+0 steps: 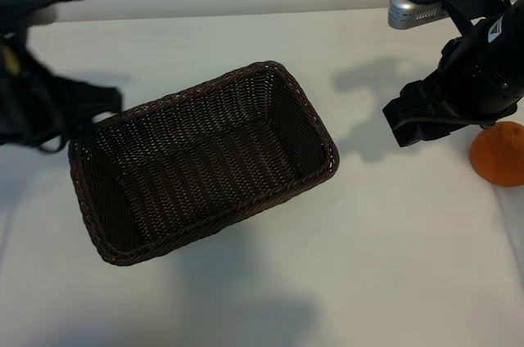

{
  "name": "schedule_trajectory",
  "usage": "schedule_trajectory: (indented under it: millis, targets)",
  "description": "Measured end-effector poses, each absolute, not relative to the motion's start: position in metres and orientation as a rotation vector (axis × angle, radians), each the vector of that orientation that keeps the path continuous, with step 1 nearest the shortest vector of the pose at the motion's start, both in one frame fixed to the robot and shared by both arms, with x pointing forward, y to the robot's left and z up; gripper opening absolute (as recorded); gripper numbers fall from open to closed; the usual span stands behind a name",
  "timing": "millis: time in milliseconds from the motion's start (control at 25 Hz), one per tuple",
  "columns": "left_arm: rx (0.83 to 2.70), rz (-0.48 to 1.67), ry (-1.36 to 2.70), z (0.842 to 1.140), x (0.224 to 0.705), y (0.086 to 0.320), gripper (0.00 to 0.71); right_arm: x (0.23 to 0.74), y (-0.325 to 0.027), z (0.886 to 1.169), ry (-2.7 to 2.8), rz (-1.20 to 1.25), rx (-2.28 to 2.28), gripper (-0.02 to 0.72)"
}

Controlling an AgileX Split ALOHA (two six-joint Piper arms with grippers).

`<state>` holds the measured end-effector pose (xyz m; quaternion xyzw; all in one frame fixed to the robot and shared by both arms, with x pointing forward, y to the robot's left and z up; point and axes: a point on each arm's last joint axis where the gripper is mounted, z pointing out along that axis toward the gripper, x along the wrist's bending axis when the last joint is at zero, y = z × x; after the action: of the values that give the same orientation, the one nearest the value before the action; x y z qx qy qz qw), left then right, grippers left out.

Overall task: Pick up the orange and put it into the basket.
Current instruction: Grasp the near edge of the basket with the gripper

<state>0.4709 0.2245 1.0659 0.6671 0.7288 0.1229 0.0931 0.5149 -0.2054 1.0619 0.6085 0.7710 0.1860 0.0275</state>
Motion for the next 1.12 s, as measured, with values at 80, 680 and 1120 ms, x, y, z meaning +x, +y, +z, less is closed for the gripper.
schedule_trajectory:
  millis: [80,680,1120]
  targets:
    - [1.948,0.402,2.206,1.063,0.464,0.23,0.57,0.515,-0.205,1.062,2.379,0.576,1.878,0.552]
    - [1.896,0.335,2.337,1.011,0.479,0.223,0.57,0.515,-0.205,1.062,2.38,0.581,1.867,0.552]
    - [1.863,0.275,2.389,0.973,0.474,0.222,0.569,0.516,-0.205,1.062,2.381,0.585,1.861,0.552]
